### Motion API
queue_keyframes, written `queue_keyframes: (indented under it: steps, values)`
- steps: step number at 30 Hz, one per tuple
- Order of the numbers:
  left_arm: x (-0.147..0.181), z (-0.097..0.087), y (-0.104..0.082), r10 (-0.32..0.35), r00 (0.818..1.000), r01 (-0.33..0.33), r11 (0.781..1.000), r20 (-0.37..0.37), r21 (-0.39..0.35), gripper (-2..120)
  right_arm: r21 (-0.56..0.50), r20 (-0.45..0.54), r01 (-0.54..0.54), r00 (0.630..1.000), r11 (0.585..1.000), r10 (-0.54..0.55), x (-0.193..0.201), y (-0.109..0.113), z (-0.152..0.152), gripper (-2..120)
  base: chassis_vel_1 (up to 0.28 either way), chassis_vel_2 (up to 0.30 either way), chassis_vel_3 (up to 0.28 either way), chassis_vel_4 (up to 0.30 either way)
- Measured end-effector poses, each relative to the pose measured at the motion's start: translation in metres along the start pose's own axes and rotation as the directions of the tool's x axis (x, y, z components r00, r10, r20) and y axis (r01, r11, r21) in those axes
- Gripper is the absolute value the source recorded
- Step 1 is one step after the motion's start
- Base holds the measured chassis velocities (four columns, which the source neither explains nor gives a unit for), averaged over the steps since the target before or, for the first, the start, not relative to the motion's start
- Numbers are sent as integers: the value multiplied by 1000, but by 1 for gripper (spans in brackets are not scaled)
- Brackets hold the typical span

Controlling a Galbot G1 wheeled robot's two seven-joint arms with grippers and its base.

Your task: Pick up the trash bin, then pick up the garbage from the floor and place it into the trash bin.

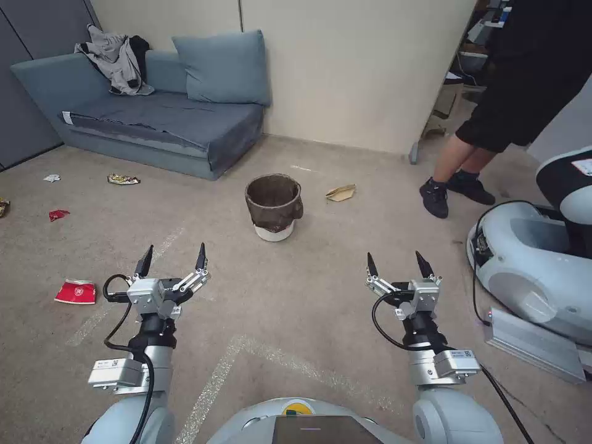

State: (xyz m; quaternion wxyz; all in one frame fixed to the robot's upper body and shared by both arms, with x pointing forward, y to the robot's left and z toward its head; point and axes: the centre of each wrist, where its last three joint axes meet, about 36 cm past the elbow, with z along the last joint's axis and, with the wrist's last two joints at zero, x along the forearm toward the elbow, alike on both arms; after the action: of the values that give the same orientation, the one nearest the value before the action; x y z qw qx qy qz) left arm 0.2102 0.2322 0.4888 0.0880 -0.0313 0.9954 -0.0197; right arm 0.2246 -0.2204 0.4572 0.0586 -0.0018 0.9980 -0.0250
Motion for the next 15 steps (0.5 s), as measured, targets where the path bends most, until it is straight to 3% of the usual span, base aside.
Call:
queue_keyframes:
  steps: [15]
  values:
    - [0,-1,-1,-1,1000,1,1000,-5,4,100,1,-4,6,1000,1000,-6,-1,0,2,100,-47,63,58,-58]
